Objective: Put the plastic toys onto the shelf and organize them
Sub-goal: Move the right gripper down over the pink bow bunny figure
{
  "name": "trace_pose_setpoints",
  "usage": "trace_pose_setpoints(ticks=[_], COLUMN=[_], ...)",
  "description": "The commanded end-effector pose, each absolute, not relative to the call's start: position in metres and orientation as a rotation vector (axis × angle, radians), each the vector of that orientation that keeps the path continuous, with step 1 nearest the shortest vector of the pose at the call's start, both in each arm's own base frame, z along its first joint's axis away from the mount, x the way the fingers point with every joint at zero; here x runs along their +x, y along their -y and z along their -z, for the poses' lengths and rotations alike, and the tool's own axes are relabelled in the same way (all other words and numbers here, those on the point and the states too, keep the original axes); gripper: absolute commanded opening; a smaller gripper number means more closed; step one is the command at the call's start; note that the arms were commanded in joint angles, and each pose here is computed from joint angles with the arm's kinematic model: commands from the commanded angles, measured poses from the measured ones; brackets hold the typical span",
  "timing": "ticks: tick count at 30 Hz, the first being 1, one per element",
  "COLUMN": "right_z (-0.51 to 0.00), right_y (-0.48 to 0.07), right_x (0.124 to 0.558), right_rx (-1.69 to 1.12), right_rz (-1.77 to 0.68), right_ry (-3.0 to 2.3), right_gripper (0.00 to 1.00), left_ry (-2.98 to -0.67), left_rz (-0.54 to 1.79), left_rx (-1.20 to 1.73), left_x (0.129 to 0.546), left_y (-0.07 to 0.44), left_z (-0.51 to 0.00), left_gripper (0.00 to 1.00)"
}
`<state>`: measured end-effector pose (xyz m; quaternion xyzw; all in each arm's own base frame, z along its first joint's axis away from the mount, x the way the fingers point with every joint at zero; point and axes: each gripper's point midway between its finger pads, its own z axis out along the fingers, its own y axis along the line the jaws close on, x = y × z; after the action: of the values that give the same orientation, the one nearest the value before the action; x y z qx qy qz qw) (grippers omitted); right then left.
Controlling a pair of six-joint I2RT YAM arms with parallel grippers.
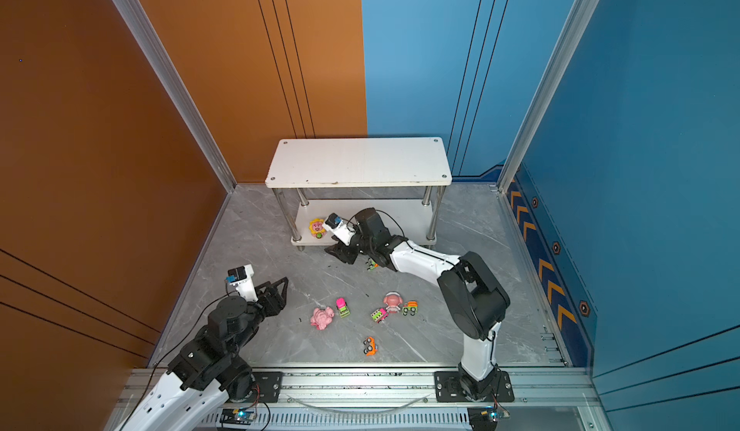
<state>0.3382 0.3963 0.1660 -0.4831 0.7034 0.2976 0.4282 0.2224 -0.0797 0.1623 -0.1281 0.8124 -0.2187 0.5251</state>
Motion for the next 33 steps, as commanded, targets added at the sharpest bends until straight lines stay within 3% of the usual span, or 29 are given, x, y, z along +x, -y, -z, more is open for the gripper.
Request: trace_pose_setpoints(ticks=[1, 3, 4, 8, 12, 19, 23, 28, 33], right_z=[-0.156, -0.140, -0.132, -0.105, -0.095, -0.105, -0.092, -0.071, -0.055], right_y=[-0.395, -0.394, -0.394, -0.390, -0.381, -0.340, -0.339, -0.365, -0.378], right_x=[0.295, 0.263, 0.249, 0.196, 0.170, 0.187, 0.170, 0.134, 0.126], right_rx=[-1.227, -1.293, -1.329, -1.488, -1.532, -1.242, -1.263, -1.387, -1.419], right_rz=[-0.670, -0.629, -0.613, -0.547, -0.496, -0.512, -0.522, -0.593, -0.638], right_ry=[-1.848, -1.885, -1.898, -1.948, -1.989, -2.149, -2.166, -2.141, -2.179], right_gripper=[0.30, 0.06, 0.00, 0.00, 0.00, 0.01, 0.03, 0.00, 0.00], left_ry=[-2.040, -2.068, -2.076, -2.085, -2.082, -2.157, -2.184, -2.184, -2.169], left_rz=[0.524, 0.521, 0.523, 0.515, 0.529, 0.600, 0.605, 0.609, 0.604], left_rx=[-0.291, -0.293, -0.291, -0.295, -0.263, -0.106, -0.047, -0.051, -0.038], left_x=[0.210, 0.207, 0.206, 0.206, 0.210, 0.206, 0.202, 0.204, 0.210], left_y=[0.081, 0.081, 0.081, 0.081, 0.087, 0.113, 0.121, 0.126, 0.131], left_z=[-0.135, -0.125, -0.121, -0.113, -0.115, -0.105, -0.097, -0.091, -0.094], left_gripper=[0.60, 0.55, 0.53, 0.51, 0.55, 0.70, 0.77, 0.70, 0.65])
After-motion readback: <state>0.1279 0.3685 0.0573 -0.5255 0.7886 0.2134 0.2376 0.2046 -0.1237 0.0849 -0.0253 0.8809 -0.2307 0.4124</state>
